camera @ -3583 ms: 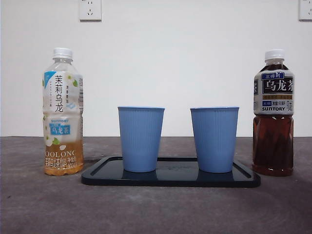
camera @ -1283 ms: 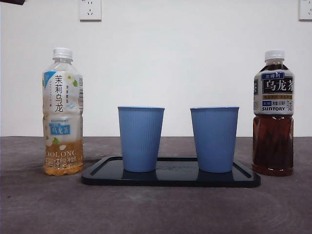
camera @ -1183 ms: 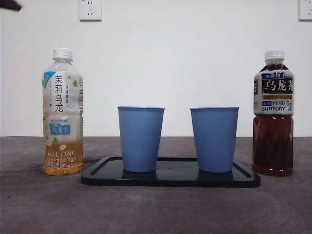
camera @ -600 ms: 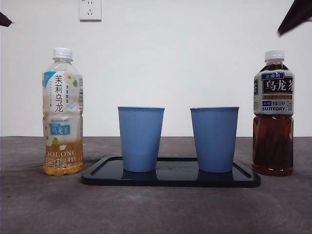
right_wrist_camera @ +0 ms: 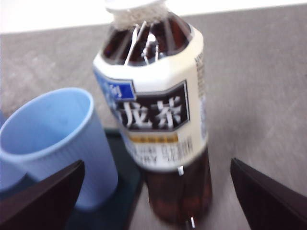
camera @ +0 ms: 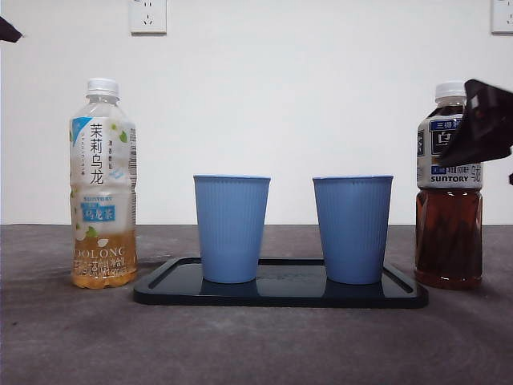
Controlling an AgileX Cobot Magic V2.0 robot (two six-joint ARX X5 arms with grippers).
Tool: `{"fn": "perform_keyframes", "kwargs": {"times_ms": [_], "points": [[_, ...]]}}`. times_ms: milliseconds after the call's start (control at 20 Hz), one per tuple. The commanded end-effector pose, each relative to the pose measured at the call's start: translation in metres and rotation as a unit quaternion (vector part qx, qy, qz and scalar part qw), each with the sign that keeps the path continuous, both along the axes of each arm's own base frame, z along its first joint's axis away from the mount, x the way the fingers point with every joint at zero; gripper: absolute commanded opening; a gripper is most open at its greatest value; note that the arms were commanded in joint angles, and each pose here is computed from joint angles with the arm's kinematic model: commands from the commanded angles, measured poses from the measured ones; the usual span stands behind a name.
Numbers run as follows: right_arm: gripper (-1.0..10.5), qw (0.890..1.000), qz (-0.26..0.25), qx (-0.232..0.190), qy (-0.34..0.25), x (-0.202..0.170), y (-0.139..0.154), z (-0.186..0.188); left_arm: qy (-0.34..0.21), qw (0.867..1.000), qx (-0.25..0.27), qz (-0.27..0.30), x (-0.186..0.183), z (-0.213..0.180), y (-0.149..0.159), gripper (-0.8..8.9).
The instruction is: Pour the drink into the cup
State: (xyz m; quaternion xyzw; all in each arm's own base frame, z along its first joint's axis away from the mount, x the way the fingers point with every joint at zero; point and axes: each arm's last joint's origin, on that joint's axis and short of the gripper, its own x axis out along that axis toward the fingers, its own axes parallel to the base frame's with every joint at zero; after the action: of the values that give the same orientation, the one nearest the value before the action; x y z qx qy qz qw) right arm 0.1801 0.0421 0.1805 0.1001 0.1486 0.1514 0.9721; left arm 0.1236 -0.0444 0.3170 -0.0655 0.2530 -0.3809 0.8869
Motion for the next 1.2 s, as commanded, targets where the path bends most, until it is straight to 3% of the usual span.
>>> {"fn": "perform_keyframes", "kwargs": {"times_ms": [50, 650, 850, 1200], "points": [[4.9, 1.000, 0.000, 0.007, -0.016, 0.010, 0.003, -0.004, -0.017, 1.000, 0.002, -0.006, 0.002, 0.002, -0.001, 5.30], [4.7, 0.998, -0.014, 0.008, -0.065, 0.042, 0.008, -0.033, -0.012, 1.000, 0.007, -0.008, 0.006, -0.001, -0.002, 5.30], [4.0, 0.997, -0.014, 0.009, -0.072, 0.046, 0.009, -0.036, -0.013, 1.000, 0.008, -0.009, 0.006, -0.001, -0.002, 5.30], [1.7, 0.997, -0.015, 0.014, -0.077, 0.052, 0.010, -0.034, -0.013, 1.000, 0.008, -0.009, 0.006, -0.001, -0.002, 5.30]]}}
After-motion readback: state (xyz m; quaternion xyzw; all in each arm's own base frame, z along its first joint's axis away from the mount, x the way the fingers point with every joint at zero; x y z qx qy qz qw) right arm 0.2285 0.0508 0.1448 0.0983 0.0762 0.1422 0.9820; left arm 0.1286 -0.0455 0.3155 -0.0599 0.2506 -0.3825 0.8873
